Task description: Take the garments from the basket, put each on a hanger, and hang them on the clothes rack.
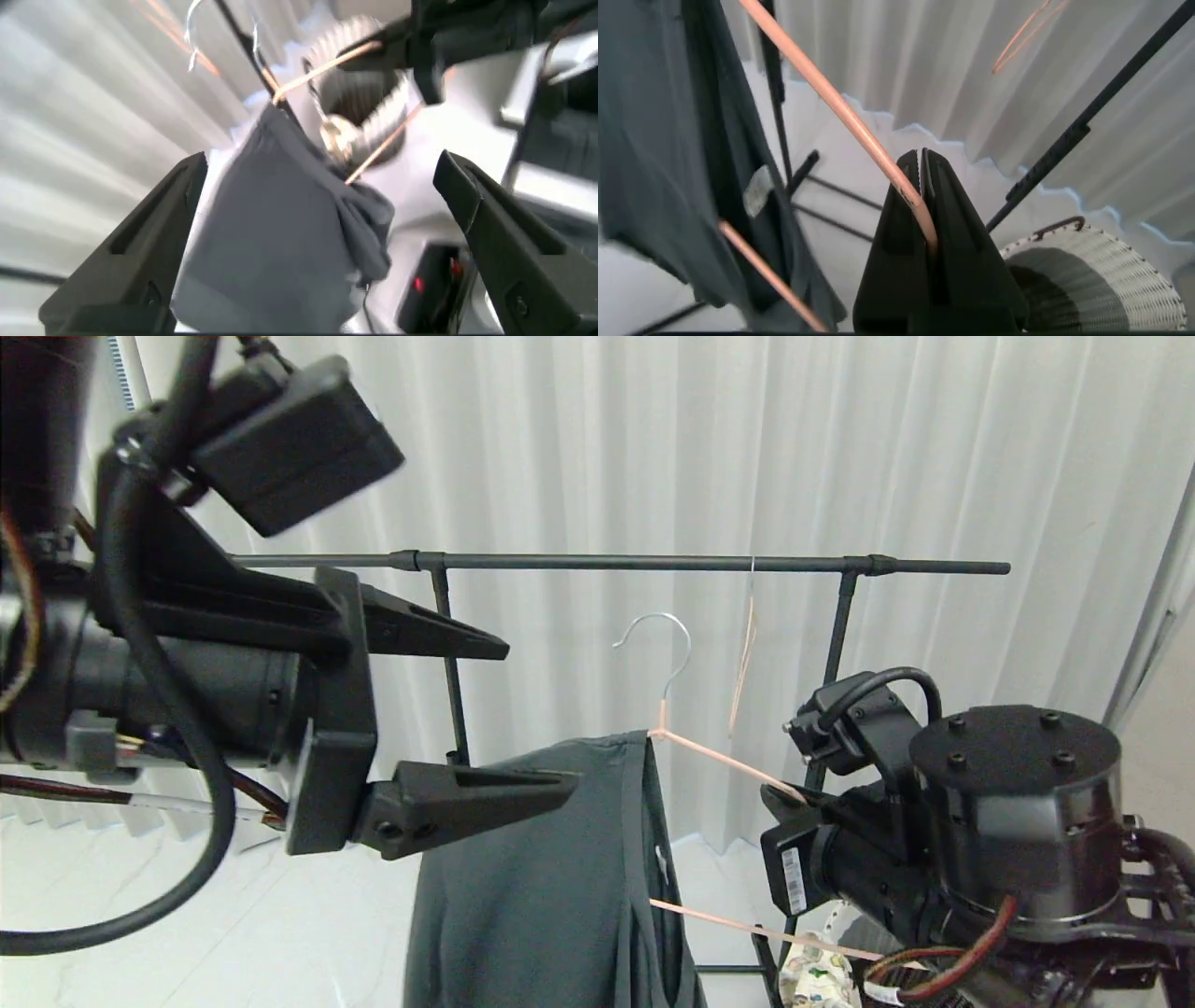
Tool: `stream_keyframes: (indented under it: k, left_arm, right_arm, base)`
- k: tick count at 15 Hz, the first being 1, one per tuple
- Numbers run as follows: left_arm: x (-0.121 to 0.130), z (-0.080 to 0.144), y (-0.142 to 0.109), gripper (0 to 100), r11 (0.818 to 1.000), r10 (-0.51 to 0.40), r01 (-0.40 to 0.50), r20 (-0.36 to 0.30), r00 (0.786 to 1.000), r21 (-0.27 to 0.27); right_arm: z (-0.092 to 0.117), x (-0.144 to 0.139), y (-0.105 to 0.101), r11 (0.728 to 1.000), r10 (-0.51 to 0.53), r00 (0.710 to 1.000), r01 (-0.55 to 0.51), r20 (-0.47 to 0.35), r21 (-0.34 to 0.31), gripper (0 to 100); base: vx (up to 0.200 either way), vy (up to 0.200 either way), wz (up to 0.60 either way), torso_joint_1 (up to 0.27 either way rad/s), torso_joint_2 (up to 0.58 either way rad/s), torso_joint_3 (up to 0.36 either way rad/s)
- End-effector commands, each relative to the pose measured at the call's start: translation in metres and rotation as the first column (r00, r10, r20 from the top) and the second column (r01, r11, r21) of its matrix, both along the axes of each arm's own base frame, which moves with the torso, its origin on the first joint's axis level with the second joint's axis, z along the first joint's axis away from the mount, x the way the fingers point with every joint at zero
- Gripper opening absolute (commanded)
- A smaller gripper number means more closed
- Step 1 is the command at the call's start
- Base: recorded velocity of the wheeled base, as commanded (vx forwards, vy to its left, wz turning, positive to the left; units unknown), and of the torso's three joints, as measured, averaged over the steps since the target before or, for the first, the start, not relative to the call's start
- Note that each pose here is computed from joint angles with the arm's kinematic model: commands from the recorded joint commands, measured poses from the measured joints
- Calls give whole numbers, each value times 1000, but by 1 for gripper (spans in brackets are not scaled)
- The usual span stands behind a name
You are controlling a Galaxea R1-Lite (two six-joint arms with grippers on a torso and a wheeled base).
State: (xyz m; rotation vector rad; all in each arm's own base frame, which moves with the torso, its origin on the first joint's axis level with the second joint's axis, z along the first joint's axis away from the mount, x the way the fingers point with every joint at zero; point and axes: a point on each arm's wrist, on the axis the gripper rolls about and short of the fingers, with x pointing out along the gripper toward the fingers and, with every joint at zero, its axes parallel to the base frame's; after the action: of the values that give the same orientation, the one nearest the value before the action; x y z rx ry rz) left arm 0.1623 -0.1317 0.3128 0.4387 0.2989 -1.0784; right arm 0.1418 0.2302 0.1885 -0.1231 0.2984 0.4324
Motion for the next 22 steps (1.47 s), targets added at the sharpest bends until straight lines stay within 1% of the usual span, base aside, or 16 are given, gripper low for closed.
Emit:
stream_keyframes:
  k: [1,3,4,6,7,8,9,10,11,12,15,19,20,22]
  left_arm:
    - [17,-23,-14,100,997,-30,34,-63,998,62]
    - [20,-27,-12,100,997,-22,27,-76,997,70]
    - [21,-28,-6,100,998,0,5,-80,997,69]
    - [28,-34,6,100,995,51,-43,-83,995,89]
    - [34,-37,11,100,993,71,-63,-78,994,103]
    - [39,-39,13,100,992,75,-66,-87,993,105]
    - [41,-39,12,100,994,62,-52,-95,994,96]
    - [40,-40,11,100,998,16,-9,-114,993,69]
    - [39,-40,10,100,998,-9,16,-122,992,57]
    - [36,-42,6,100,997,-62,67,-142,988,37]
    - [29,-43,-4,100,989,-144,149,-159,977,15]
    - [17,-47,-15,100,975,-214,221,-169,962,21]
    - [15,-49,-15,100,974,-219,227,-176,960,24]
    - [13,-53,-14,100,969,-232,242,-168,958,41]
  right_arm:
    - [-2,-14,-4,999,38,999,-38,1,4,0]
    - [-8,-16,-6,999,41,999,-41,10,13,0]
    - [-11,-18,-11,998,48,998,-50,45,29,0]
    - [-18,-25,-21,997,74,993,-76,94,18,0]
    - [-19,-28,-27,995,90,988,-94,123,24,0]
    - [-18,-33,-31,992,114,983,-120,140,31,0]
    - [-16,-37,-33,990,124,980,-132,154,43,0]
    - [-13,-44,-34,986,148,972,-160,180,54,0]
    - [-11,-46,-34,984,157,969,-171,192,58,0]
    - [-9,-50,-33,979,176,960,-194,219,67,0]
    - [-8,-52,-32,976,190,951,-210,246,59,0]
    - [-7,-62,-29,965,237,936,-259,261,51,0]
    - [-7,-64,-28,963,245,933,-266,263,50,0]
    - [-8,-66,-29,959,258,926,-280,275,41,0]
  base:
    - [0,0,0,0,0,0]
    - [0,0,0,0,0,0]
    - [0,0,0,0,0,0]
    - [0,0,0,0,0,0]
    - [0,0,0,0,0,0]
    - [0,0,0,0,0,0]
    - [0,0,0,0,0,0]
    - [0,0,0,0,0,0]
    - [0,0,0,0,0,0]
    - [0,0,0,0,0,0]
    - [0,0,0,0,0,0]
    - [0,0,0,0,0,0]
    - [0,0,0,0,0,0]
    - [0,0,0,0,0,0]
